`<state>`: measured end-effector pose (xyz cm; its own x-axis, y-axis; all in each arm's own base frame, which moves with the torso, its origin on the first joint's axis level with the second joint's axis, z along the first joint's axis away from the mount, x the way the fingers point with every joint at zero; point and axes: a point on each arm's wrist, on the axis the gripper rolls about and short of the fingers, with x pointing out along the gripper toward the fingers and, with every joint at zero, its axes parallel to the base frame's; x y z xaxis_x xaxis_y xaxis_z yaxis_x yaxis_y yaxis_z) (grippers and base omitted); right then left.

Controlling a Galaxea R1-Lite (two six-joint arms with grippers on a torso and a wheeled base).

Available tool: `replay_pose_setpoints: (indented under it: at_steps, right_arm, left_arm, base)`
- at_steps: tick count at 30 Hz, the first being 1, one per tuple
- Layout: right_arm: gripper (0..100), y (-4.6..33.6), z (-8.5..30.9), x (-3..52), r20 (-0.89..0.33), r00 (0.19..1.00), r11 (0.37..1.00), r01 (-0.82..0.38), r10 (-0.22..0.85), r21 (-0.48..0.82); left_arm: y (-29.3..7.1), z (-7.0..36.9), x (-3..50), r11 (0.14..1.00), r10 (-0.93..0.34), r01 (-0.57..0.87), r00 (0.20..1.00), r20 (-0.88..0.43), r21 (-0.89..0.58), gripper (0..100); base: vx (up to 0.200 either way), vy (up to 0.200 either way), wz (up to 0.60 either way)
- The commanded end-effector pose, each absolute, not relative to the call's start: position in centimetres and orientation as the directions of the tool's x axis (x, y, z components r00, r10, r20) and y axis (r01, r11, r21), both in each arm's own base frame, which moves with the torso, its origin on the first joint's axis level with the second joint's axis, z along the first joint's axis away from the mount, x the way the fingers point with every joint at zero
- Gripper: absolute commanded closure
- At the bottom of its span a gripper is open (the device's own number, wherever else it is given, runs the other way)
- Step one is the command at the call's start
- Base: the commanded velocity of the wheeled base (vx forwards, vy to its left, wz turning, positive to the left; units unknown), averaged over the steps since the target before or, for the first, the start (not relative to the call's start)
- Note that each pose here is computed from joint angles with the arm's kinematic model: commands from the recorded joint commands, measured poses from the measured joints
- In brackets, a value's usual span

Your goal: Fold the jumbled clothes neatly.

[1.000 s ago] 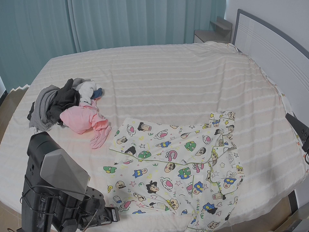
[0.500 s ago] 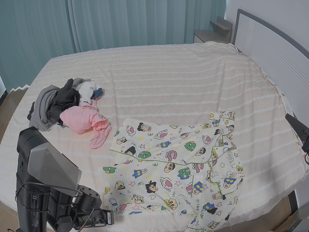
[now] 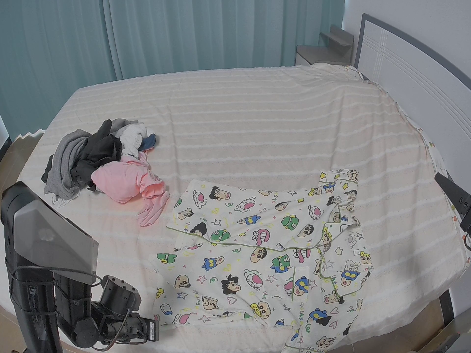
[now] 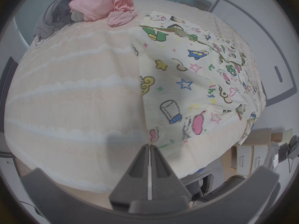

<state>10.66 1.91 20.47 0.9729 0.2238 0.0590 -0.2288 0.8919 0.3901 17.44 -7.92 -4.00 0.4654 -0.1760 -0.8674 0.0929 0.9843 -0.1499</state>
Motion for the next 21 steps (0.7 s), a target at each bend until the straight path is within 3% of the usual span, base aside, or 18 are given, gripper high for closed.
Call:
replay_pose_setpoints:
  at_steps: [1,7,12,15,16,21]
  right_arm:
    - [0,1.9,20.5,10.7,0.058,0.973,0.892,-0.229,0.225,0.390]
    - [0,1.9,20.4,10.7,0.057,0.972,0.892,-0.230,0.226,0.390]
    - [0,1.9,20.3,10.7,0.054,0.973,0.892,-0.229,0.226,0.390]
    - [0,1.9,20.3,10.6,0.055,0.972,0.891,-0.231,0.228,0.390]
    - [0,1.9,20.3,10.7,0.054,0.973,0.892,-0.229,0.226,0.390]
    - [0,1.9,20.3,10.7,0.052,0.972,0.892,-0.230,0.228,0.389]
  left_arm:
    - [-7.3,-3.9,17.1,0.987,-0.159,0.074,0.449,-0.879,-0.140,100]
    - [-7.2,-3.8,17.3,0.985,-0.172,0.072,0.457,-0.873,-0.156,100]
    - [-6.1,-2.0,19.2,0.969,-0.214,0.036,0.611,-0.762,-0.244,100]
    - [-5.6,-1.6,20.0,0.965,-0.212,0.023,0.658,-0.723,-0.261,100]
    - [-5.6,-1.5,20.3,0.963,-0.216,0.026,0.674,-0.707,-0.270,0]
    - [-6.3,-0.1,24.5,0.942,-0.236,0.056,0.812,-0.533,-0.332,0]
  base:
    - [0.000,0.000,0.00]
    - [0.000,0.000,0.00]
    - [0.000,0.000,0.00]
    - [0.000,0.000,0.00]
    - [0.000,0.000,0.00]
    - [0.000,0.000,0.00]
